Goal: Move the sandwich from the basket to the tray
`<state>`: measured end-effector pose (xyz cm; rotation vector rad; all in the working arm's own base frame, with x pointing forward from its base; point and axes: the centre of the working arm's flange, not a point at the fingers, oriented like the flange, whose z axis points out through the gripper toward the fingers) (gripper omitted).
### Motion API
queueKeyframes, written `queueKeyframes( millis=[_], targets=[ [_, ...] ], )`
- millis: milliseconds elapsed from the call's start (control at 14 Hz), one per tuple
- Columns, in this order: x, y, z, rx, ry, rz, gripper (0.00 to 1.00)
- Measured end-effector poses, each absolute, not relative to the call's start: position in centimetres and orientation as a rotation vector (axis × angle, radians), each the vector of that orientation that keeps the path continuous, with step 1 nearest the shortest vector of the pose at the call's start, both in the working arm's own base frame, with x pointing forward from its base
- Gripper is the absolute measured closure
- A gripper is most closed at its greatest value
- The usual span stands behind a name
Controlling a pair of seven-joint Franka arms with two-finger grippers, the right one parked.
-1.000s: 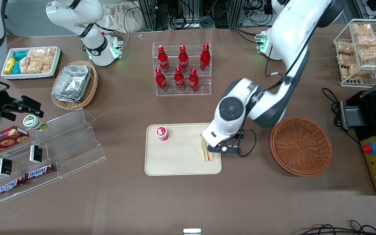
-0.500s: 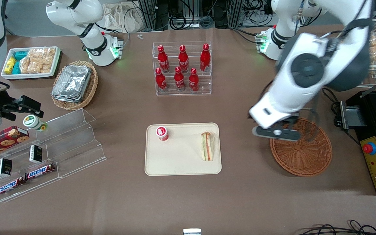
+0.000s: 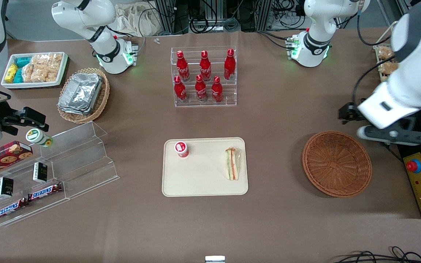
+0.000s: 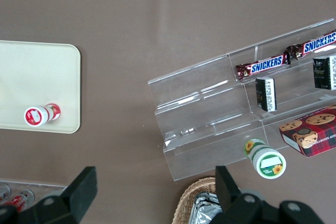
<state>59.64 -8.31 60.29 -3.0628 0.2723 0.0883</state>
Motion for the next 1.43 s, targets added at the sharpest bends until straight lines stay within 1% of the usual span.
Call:
queueKeyframes(
  millis=[143, 357, 714, 1429],
  targets=[
    [59.7, -5.4, 60.8, -3.061, 0.275, 0.082, 0.00],
    [59.8, -4.6, 60.7, -3.035, 0.271, 0.084, 0.00],
    [59.7, -1.5, 60.6, -3.040, 0.191, 0.111, 0.00],
    [59.4, -0.8, 60.9, -3.063, 0.098, 0.116, 0.00]
  ],
)
